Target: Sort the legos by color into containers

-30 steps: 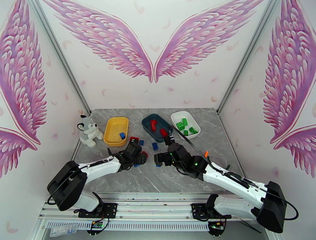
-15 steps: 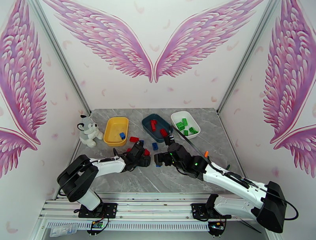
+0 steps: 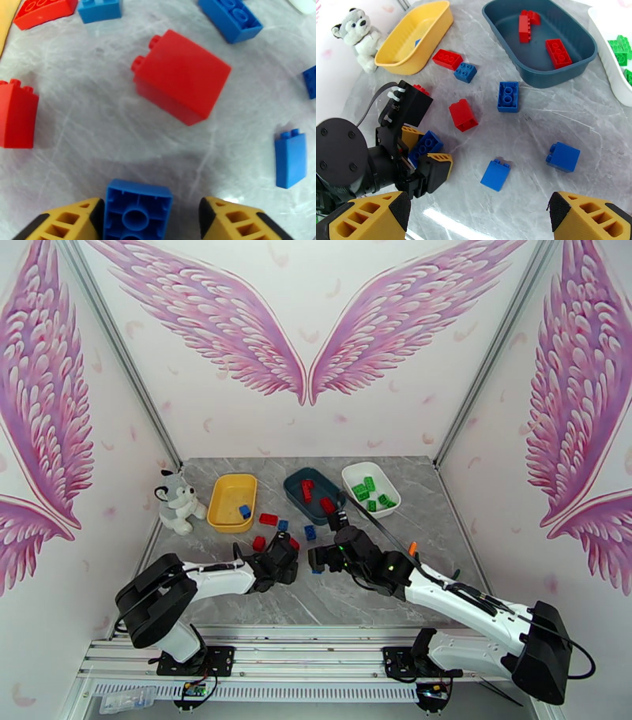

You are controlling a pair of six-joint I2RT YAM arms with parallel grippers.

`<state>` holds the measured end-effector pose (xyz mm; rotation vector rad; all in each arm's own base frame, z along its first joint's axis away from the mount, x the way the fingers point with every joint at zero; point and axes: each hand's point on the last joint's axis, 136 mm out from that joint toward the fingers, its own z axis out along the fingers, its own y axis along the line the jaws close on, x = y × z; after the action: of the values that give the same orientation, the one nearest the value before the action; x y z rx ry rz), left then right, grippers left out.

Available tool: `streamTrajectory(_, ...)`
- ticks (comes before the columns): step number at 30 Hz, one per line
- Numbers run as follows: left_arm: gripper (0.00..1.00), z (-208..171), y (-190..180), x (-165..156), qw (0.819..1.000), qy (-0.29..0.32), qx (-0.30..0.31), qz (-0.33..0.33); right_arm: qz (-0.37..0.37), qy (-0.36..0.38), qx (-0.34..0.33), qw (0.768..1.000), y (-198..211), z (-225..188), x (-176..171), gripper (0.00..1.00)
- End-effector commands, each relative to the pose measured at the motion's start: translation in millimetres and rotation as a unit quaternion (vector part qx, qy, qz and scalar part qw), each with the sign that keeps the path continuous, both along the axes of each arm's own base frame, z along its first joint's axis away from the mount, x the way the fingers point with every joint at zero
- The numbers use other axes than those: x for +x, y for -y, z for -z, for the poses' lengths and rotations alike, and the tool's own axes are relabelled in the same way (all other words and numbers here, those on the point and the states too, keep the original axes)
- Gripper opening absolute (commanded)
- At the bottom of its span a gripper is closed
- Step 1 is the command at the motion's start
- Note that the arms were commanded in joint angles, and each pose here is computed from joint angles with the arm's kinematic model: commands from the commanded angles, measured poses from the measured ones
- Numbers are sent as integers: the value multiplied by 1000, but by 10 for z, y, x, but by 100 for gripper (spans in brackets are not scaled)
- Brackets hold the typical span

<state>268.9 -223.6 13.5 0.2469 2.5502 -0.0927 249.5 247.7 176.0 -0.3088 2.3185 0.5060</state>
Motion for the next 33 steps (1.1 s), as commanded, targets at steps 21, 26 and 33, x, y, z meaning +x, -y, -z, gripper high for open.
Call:
streamTrajectory(21, 24, -1103, -803, 740, 986, 96, -26, -131, 16, 0, 0, 1000, 61, 23, 27, 99)
streamTrajectory(26, 29, -1379, -1273, 1191, 971, 118, -56, -200, 10, -3, 0, 1000, 32, 44, 20, 99)
streamTrajectory(33, 44, -1406, -1650, 1701, 963, 98, -61, -244, 4, -12, -3, 1000, -10, 95, 25, 99)
